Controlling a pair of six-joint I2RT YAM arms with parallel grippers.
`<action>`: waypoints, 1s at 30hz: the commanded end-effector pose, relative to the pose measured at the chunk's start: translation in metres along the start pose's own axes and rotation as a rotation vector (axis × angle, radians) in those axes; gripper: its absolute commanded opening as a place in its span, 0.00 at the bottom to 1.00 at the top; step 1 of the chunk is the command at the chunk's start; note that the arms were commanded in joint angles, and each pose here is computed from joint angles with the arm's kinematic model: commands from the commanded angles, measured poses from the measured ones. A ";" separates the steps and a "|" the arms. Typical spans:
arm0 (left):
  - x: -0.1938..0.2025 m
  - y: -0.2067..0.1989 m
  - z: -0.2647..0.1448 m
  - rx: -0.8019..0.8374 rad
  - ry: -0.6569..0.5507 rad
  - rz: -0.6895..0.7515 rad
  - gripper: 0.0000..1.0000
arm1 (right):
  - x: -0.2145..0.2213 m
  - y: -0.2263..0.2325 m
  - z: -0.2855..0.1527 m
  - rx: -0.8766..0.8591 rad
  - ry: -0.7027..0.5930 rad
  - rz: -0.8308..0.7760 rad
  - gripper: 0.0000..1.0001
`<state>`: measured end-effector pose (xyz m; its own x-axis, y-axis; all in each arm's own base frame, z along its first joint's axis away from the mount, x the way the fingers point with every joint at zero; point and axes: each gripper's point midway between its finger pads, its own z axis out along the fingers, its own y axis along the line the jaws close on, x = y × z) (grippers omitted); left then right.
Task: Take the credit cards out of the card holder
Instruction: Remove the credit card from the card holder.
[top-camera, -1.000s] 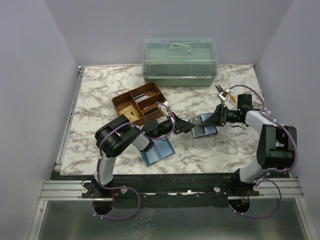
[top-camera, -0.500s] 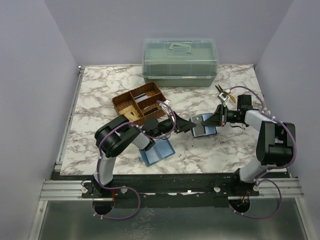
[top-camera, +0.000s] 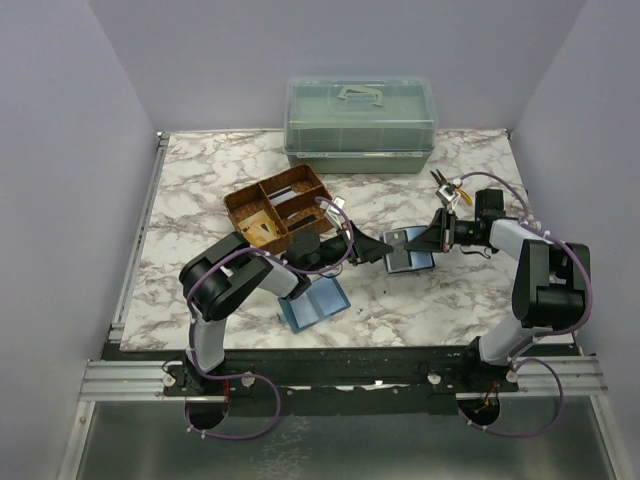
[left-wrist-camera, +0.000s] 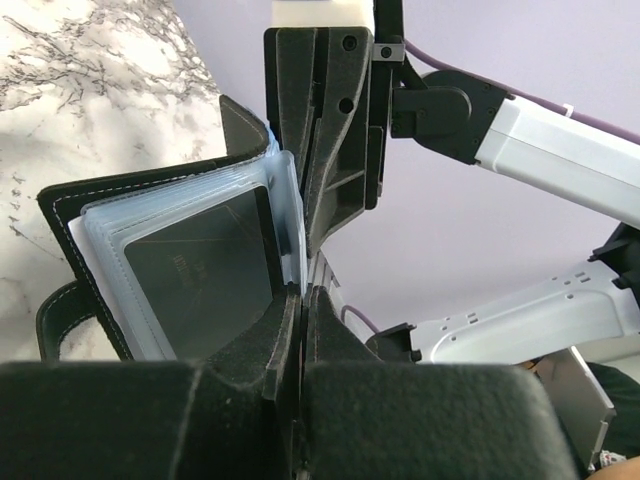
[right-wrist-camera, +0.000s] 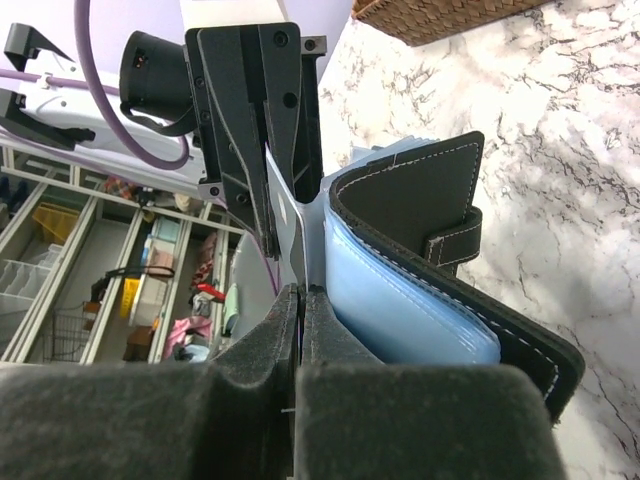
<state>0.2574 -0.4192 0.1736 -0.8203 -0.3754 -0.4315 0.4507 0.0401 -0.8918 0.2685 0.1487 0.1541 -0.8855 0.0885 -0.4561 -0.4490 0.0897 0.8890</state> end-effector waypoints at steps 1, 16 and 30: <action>-0.004 -0.038 0.013 0.079 -0.026 0.059 0.09 | 0.002 0.026 0.006 -0.116 0.017 0.001 0.00; -0.020 -0.050 -0.006 0.129 -0.053 0.046 0.00 | -0.005 0.019 -0.008 -0.068 -0.032 -0.003 0.00; -0.036 -0.066 -0.024 0.239 -0.098 0.007 0.00 | -0.003 0.016 -0.008 -0.050 -0.033 -0.001 0.00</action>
<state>0.2507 -0.4080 0.1887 -0.8324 -0.3890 -0.3947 0.4295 -0.0028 -0.9031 0.2591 0.1504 0.1658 -0.9035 0.0914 -0.4188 -0.4175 0.0336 0.9081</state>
